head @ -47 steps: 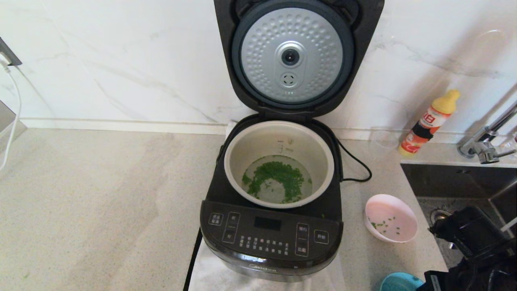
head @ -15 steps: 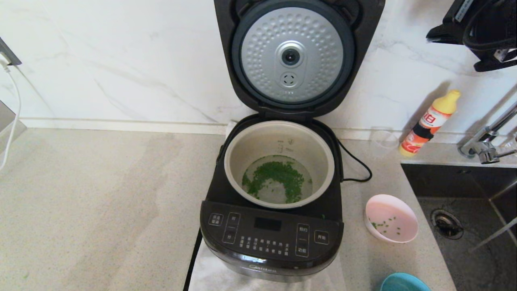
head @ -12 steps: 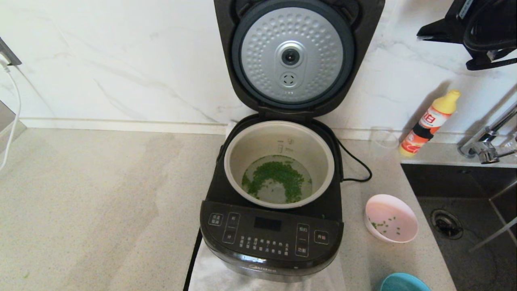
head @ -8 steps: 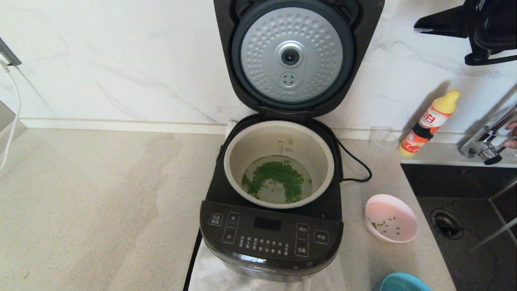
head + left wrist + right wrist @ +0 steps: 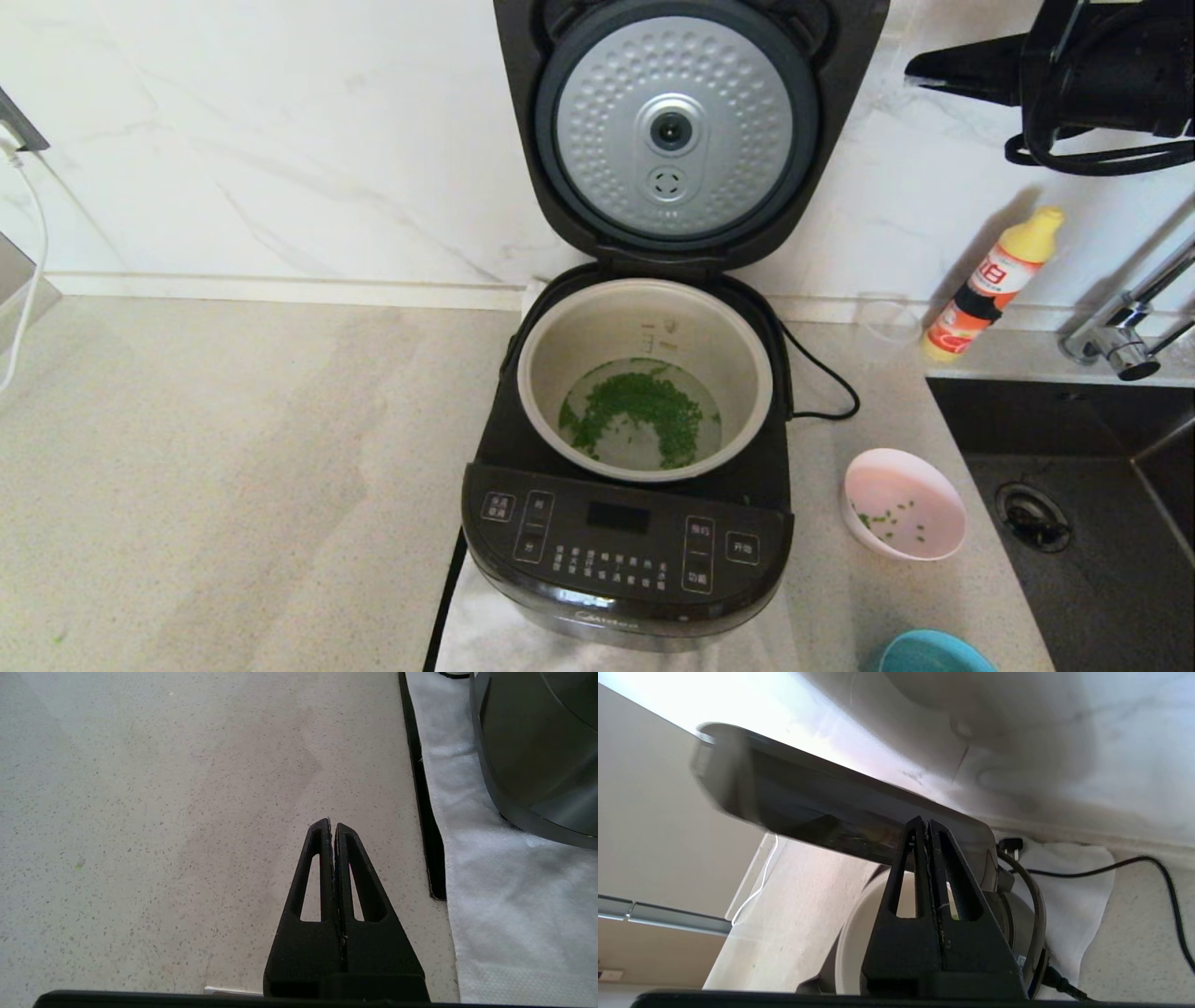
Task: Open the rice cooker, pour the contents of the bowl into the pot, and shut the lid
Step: Close the rice cooker
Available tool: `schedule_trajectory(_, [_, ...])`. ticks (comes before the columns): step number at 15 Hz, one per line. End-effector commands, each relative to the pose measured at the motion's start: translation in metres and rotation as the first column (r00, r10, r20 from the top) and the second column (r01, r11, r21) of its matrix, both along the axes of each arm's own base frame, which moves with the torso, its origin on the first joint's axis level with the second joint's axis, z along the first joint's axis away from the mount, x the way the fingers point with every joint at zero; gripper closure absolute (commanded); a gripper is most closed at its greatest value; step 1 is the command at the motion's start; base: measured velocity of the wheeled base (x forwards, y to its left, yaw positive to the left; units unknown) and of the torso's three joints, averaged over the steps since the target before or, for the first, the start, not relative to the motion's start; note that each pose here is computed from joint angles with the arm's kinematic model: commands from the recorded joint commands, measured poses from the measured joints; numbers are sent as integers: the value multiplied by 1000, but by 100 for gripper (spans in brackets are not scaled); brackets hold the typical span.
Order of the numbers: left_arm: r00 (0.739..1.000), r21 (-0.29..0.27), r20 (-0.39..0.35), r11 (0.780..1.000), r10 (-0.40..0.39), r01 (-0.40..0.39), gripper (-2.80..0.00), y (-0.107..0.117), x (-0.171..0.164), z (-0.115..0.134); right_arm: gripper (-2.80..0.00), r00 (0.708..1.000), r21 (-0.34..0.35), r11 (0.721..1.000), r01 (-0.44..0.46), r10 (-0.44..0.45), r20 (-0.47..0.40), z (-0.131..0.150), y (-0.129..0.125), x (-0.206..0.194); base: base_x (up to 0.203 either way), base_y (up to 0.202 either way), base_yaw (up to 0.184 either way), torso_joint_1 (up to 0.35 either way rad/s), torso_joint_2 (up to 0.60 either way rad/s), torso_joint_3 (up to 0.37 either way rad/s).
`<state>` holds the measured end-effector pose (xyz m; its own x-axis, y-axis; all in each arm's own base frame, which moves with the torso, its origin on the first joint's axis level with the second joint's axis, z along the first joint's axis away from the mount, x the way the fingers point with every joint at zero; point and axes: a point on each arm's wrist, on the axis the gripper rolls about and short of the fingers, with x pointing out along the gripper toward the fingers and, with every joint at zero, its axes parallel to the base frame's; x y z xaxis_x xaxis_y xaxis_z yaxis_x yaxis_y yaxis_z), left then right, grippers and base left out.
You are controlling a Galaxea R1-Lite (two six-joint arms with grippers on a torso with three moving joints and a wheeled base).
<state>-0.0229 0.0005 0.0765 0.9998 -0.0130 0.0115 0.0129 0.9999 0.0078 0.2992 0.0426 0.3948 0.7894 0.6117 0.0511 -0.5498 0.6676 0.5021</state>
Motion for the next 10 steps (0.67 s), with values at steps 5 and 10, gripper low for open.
schedule_trajectory(5, [1000,0,-8,1000,1,-1,0,0,1,-3,0,998,3,998,-55,55,18,-15,12,28,0,0,0,0,0,0])
schedule_trajectory(10, [1000,0,-8,1000,1,-1,0,0,1,-3,0,993,-1,993,-114,114,0,-24,24,39,0,0,0,0,0,0])
